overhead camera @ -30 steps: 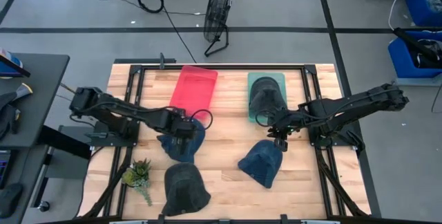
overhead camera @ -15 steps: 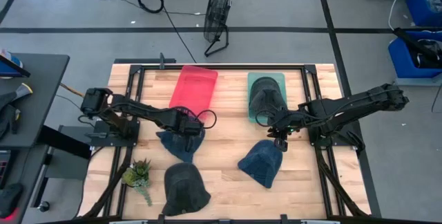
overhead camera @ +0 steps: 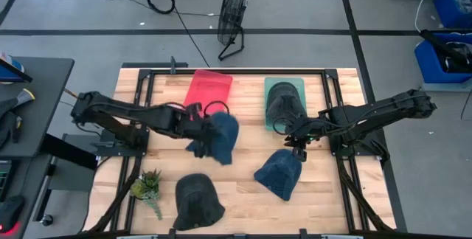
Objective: Pick & Place hat
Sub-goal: Put the left blue cap into the red bin, then put the black cap into the blue bin
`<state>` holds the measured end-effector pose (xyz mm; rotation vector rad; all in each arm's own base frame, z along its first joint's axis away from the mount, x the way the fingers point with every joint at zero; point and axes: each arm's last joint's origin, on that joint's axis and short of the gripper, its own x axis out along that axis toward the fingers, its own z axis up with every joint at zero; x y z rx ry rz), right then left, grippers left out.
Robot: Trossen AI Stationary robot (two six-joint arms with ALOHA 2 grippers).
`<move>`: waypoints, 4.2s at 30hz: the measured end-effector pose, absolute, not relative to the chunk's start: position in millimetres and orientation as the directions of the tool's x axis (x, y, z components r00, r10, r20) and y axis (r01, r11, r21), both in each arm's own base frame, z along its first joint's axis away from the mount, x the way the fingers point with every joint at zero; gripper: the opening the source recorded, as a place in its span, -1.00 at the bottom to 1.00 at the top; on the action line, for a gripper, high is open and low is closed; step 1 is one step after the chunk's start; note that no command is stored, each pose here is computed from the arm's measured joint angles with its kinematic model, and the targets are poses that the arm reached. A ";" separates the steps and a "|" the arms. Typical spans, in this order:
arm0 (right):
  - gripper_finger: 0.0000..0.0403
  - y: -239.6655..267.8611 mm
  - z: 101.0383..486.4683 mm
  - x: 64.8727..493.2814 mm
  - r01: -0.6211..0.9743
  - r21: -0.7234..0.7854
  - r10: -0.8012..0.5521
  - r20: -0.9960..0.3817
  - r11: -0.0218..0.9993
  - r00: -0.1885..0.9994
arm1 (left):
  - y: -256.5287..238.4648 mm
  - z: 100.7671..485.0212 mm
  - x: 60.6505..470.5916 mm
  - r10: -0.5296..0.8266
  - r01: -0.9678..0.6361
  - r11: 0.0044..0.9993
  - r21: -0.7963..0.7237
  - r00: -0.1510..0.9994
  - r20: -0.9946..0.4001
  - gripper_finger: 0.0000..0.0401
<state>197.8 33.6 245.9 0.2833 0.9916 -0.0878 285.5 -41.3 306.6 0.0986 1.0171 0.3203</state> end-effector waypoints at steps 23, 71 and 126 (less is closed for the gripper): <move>-0.50 31.0 248.3 201.8 0.294 0.162 -0.047 -0.803 0.942 0.594 | 157.2 259.5 300.2 0.508 -0.534 0.743 0.403 0.059 -0.859 -0.94; -0.08 35.0 249.2 202.9 0.164 0.192 0.057 -0.799 0.968 0.598 | 2.4 364.7 254.6 0.253 -0.300 0.950 0.082 0.593 -0.764 -0.28; -0.06 58.9 246.3 236.7 -0.024 0.094 0.081 -0.666 0.995 0.742 | -174.8 171.4 323.9 0.415 -0.306 0.894 0.329 0.282 -0.865 -0.93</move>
